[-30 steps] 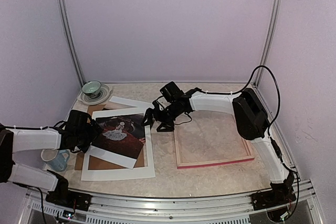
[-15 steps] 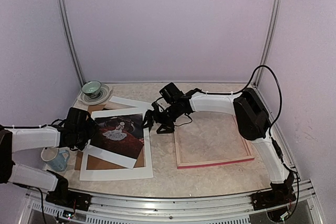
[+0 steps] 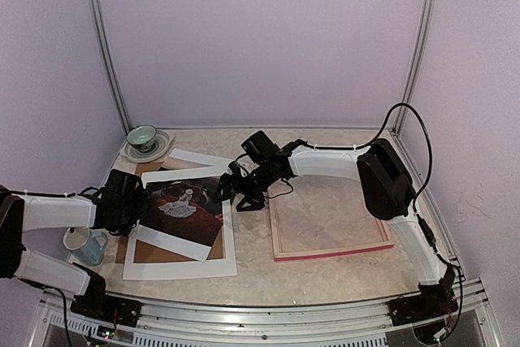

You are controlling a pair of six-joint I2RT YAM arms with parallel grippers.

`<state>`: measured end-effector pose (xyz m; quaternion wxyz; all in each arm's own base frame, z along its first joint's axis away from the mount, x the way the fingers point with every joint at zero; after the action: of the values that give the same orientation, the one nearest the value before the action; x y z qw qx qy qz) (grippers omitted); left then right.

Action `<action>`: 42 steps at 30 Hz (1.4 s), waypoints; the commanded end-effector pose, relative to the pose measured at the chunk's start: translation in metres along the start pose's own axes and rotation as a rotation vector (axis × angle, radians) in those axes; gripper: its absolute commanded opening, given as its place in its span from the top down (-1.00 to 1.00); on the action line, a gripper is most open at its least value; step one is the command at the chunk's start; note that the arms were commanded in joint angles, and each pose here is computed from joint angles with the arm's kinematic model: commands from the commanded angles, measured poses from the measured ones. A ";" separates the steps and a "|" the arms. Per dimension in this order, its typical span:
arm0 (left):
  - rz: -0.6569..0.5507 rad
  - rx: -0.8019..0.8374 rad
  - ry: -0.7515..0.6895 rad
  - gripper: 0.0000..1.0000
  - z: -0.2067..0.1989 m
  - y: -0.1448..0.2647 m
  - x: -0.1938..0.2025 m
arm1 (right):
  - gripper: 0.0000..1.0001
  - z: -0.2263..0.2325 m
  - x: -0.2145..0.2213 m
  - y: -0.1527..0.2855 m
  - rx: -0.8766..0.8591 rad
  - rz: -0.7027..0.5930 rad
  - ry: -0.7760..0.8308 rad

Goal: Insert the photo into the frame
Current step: Pick up the mat board from the photo.

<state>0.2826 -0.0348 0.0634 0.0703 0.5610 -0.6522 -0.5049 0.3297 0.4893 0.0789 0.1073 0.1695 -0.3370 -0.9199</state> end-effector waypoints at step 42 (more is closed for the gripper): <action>0.065 0.001 0.010 -0.97 0.012 -0.007 0.017 | -0.99 0.029 0.010 0.014 -0.411 0.057 -0.059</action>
<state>0.2843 -0.0356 0.0631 0.0635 0.5686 -0.6559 -0.4924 0.3065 0.4879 0.0790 0.1577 0.0886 -0.2007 -0.9628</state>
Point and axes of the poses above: each gripper's point midway between its finger pads, its own y axis back along the fingers, its own z axis along the line the jaws close on, x = y × z, the point moved 3 cm from there along y, back along the fingers, and after that the axes turned 5 degrees about y, right-handed, at the moved point
